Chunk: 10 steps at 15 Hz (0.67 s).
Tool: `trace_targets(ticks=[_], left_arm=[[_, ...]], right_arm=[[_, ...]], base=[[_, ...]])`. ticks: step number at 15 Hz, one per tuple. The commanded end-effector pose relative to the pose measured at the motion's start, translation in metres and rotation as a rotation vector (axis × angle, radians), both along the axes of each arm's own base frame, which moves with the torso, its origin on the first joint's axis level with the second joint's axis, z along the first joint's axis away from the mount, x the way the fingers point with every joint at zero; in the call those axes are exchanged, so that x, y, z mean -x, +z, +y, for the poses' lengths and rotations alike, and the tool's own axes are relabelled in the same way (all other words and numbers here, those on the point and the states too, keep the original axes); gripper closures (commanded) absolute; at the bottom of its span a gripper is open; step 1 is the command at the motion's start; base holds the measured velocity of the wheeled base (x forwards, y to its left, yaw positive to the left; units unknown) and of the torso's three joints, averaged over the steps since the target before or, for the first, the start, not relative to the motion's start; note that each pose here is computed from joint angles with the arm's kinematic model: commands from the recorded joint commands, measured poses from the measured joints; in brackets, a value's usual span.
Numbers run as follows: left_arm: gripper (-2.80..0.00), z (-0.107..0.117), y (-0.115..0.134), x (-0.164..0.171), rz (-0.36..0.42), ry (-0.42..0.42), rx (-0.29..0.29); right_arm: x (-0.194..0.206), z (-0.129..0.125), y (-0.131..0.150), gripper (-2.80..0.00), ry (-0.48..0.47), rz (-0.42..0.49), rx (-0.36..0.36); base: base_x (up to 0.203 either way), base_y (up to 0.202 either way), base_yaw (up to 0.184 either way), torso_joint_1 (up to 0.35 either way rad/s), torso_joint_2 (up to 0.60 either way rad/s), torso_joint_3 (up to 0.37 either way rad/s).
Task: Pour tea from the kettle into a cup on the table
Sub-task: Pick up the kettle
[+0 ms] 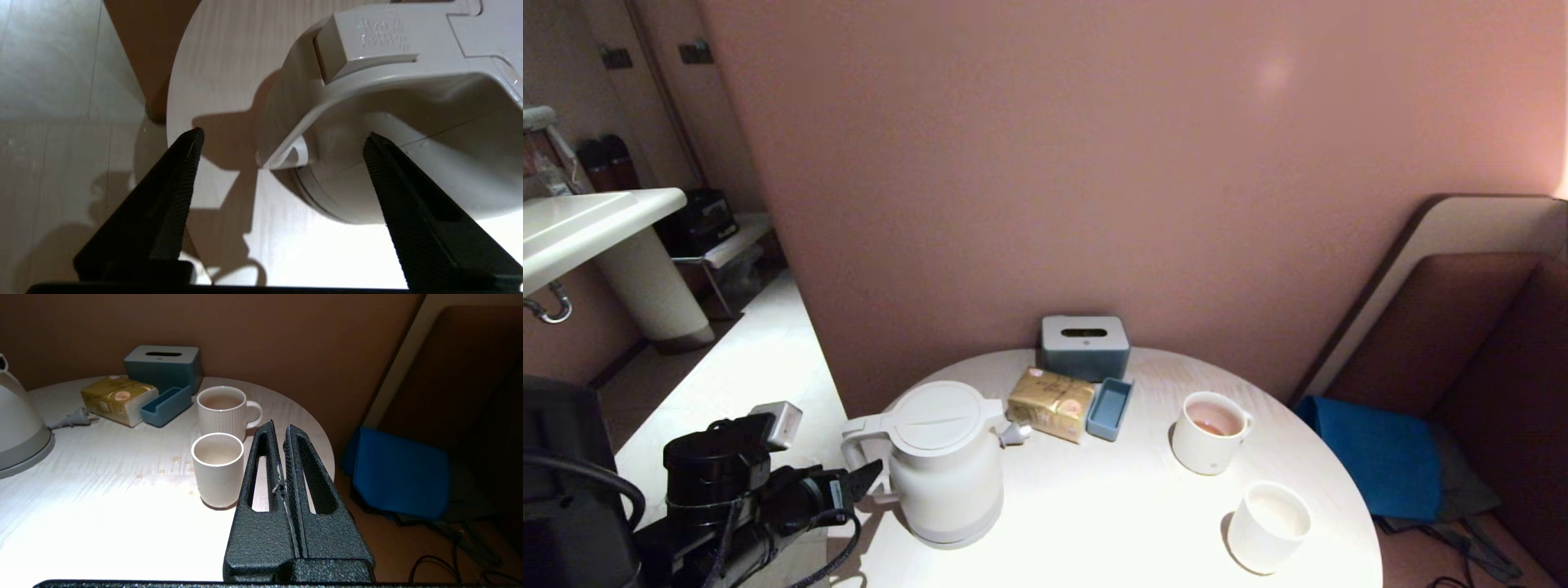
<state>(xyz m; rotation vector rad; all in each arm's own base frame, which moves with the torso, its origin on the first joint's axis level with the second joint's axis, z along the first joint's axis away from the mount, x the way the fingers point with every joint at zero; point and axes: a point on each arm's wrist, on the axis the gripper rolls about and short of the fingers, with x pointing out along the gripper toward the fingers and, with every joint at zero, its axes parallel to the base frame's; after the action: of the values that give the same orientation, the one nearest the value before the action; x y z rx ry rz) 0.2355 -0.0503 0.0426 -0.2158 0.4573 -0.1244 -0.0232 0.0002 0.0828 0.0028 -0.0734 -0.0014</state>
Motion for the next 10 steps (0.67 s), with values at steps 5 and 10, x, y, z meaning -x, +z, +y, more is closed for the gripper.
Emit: trace_targets(ticks=[5, 10], left_arm=[[-2.8, 0.001, -0.029, 0.0, 0.042, 0.031, -0.034], [-2.8, -0.001, -0.021, -0.014, -0.029, 0.031, -0.02]], right_arm=[[0.0, 0.0, 0.0, 0.0, 0.0, 0.001, 0.0], [0.0, 0.0, 0.0, 0.0, 0.001, 0.0, 0.0]], base=[[0.0, 0.0, 0.0, 0.0, 0.0, 0.0], [0.0, 0.0, 0.0, 0.0, 0.0, 0.0]])
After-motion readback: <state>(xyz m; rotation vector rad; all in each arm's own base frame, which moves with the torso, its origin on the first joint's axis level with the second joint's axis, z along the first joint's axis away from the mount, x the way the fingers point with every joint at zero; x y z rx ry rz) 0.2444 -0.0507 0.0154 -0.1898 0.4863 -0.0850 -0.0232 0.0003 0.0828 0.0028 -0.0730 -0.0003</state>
